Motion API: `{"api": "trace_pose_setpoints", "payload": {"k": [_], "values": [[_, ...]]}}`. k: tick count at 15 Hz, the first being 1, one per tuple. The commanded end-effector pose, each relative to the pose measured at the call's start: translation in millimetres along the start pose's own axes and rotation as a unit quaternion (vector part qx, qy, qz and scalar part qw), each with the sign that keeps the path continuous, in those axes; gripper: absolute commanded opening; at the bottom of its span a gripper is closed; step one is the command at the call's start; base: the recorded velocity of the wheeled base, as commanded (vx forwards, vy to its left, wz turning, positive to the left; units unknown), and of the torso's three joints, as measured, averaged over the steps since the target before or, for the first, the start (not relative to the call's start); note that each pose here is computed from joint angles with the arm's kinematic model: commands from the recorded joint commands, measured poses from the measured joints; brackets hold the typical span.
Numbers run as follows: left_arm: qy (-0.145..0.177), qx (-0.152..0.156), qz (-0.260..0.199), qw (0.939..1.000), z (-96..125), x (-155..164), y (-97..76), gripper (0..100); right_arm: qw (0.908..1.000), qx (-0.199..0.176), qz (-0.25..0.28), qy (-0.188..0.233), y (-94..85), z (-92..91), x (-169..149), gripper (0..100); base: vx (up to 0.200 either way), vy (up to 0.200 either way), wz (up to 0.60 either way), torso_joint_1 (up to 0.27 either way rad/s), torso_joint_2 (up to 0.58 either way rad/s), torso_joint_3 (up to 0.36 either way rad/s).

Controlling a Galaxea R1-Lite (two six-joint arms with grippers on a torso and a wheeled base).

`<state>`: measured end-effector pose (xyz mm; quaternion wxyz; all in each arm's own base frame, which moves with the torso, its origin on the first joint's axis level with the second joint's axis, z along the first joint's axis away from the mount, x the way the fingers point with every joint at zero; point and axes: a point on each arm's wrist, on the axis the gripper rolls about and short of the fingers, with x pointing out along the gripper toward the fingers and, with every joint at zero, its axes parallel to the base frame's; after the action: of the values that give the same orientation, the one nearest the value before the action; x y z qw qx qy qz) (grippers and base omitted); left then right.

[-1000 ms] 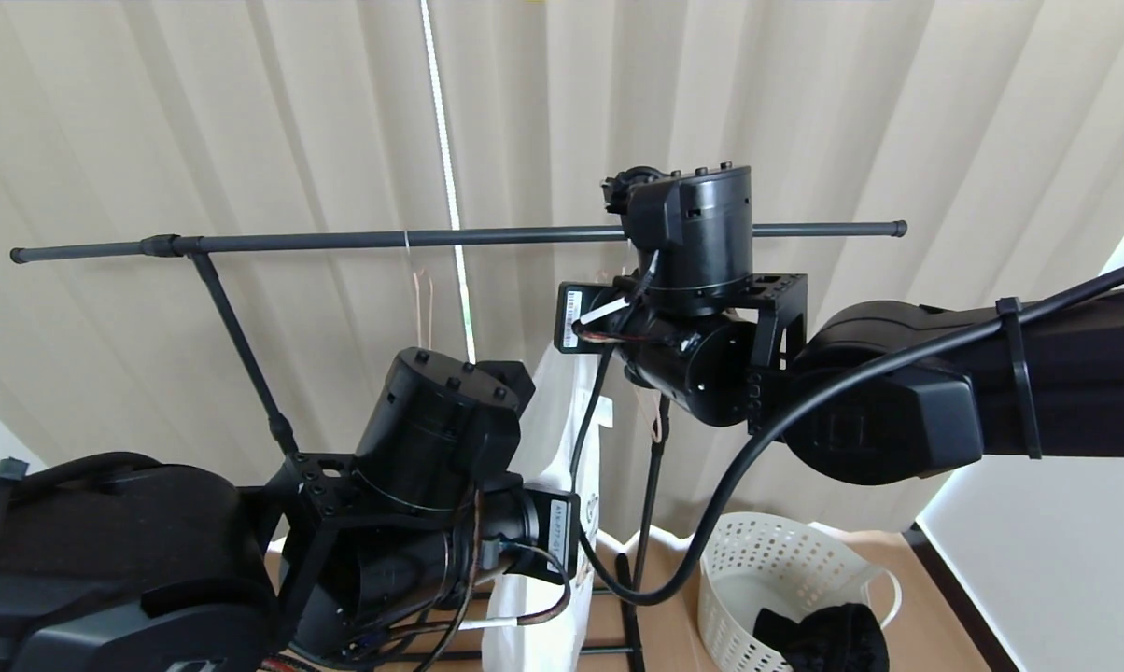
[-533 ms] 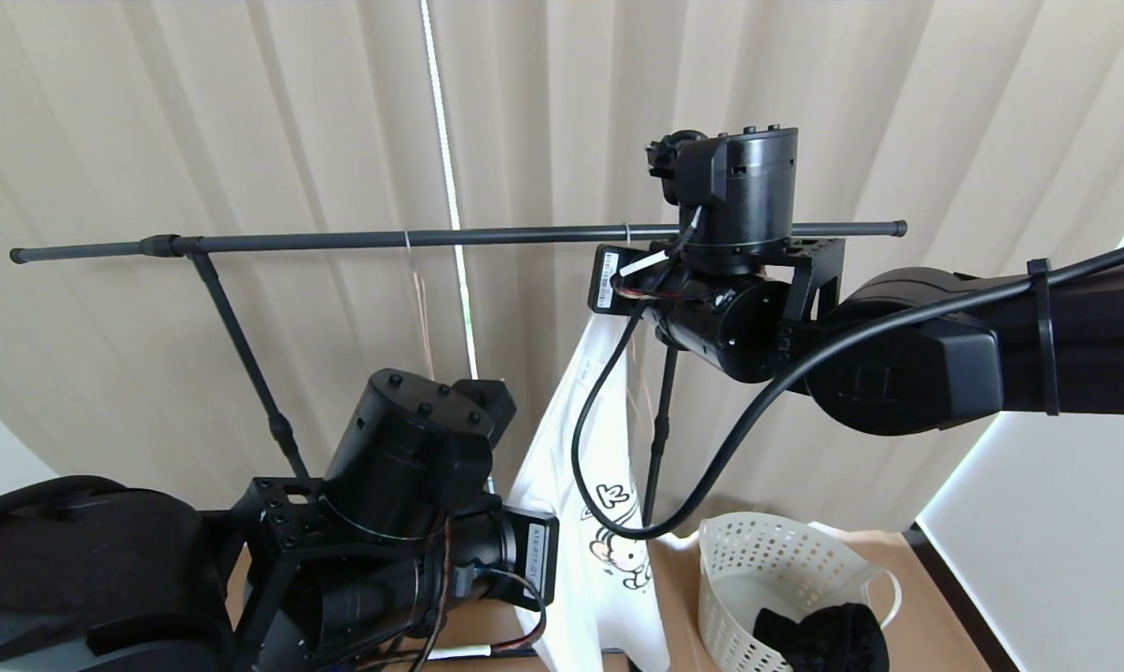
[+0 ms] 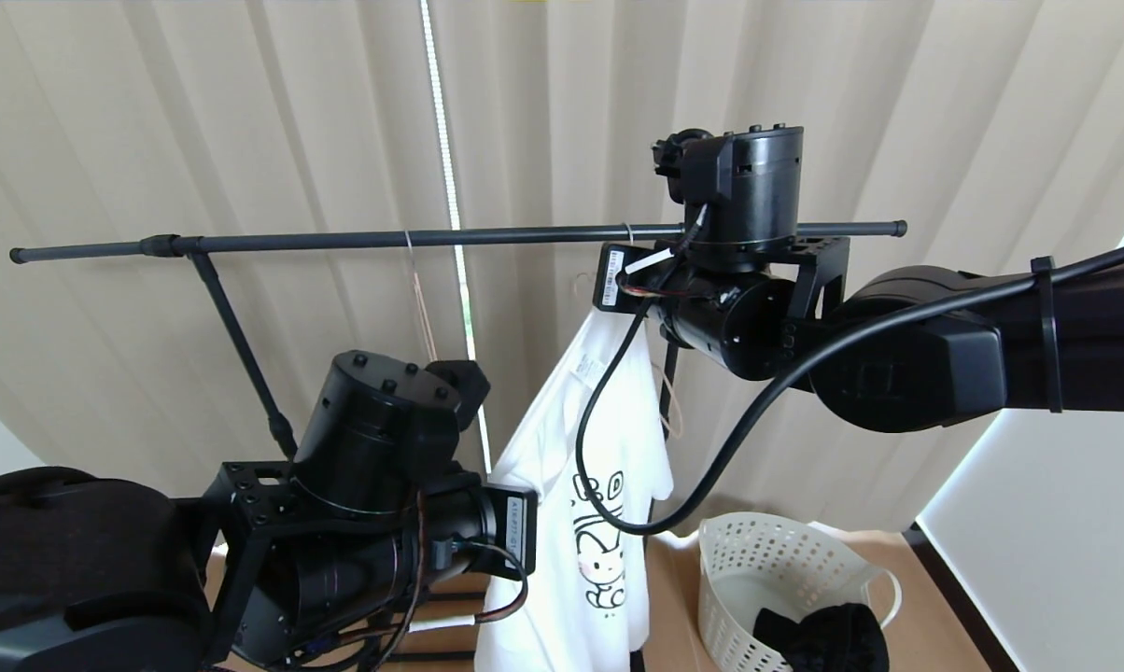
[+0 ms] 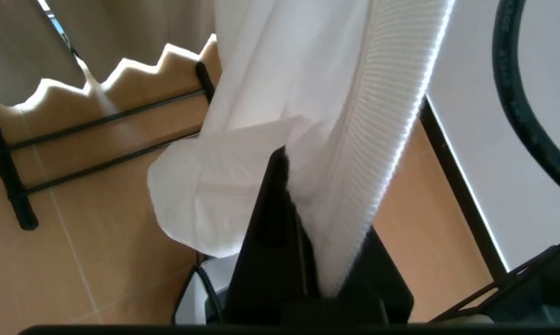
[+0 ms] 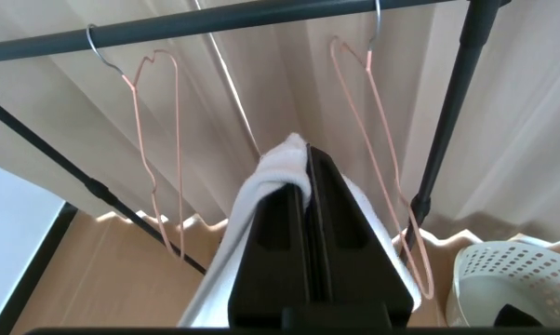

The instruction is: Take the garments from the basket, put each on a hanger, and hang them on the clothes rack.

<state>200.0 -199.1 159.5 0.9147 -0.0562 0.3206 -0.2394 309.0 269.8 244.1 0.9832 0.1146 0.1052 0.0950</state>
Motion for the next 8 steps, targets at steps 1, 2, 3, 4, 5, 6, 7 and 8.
{"api": "trace_pose_setpoints", "payload": {"k": [1, 2, 3, 4, 5, 6, 7, 8], "values": [[-0.007, -0.005, 0.005, 1.0000, 3.0, -2.6, 4.2, 0, 1.0000, 0.000, 0.001, -0.001, 0.0, 0.6, -0.8, 0, 0.000, 0.000, 0.00, 0.000, 0.00, 0.000], [-0.008, -0.006, 0.006, 0.9999, 3.6, -2.9, 4.9, 0, 1.0000, 0.001, 0.001, -0.001, 0.0, 0.6, -0.8, 0, 0.000, 0.000, 0.00, 0.000, 0.00, 0.000], [-0.008, -0.007, 0.006, 0.9999, 2.7, -5.5, 7.0, 0, 1.0000, 0.001, 0.001, -0.001, 0.0, 0.6, -0.8, 0, 0.000, 0.000, 0.00, 0.000, 0.00, 0.000], [-0.008, -0.007, 0.006, 0.9999, 2.2, -5.8, 7.3, 100, 1.0000, 0.001, 0.001, -0.001, 0.0, 0.6, -0.8, 0, 0.000, 0.000, 0.00, 0.000, 0.00, 0.000], [-0.008, -0.008, 0.010, 0.9999, 2.3, -5.9, 9.6, 100, 1.0000, 0.000, 0.000, 0.000, 0.0, 0.0, -0.3, 0, 0.000, 0.000, 0.00, 0.000, 0.00, 0.000], [-0.009, -0.011, 0.016, 0.9998, 3.3, -5.4, 13.3, 100, 1.0000, -0.001, 0.000, 0.001, -0.1, -1.0, 0.1, 0, 0.000, 0.000, 0.00, 0.000, 0.00, 0.000], [-0.009, -0.014, 0.020, 0.9997, 3.8, -5.1, 15.8, 100, 1.0000, -0.001, -0.001, 0.001, -0.1, -1.0, 0.1, 0, 0.000, 0.000, 0.00, 0.000, 0.00, 0.000], [-0.010, -0.015, 0.025, 0.9995, 4.2, -5.2, 18.4, 100, 1.0000, 0.000, 0.000, 0.001, -0.1, -0.4, -0.3, 0, 0.000, 0.000, 0.00, 0.000, 0.00, 0.000]]}}
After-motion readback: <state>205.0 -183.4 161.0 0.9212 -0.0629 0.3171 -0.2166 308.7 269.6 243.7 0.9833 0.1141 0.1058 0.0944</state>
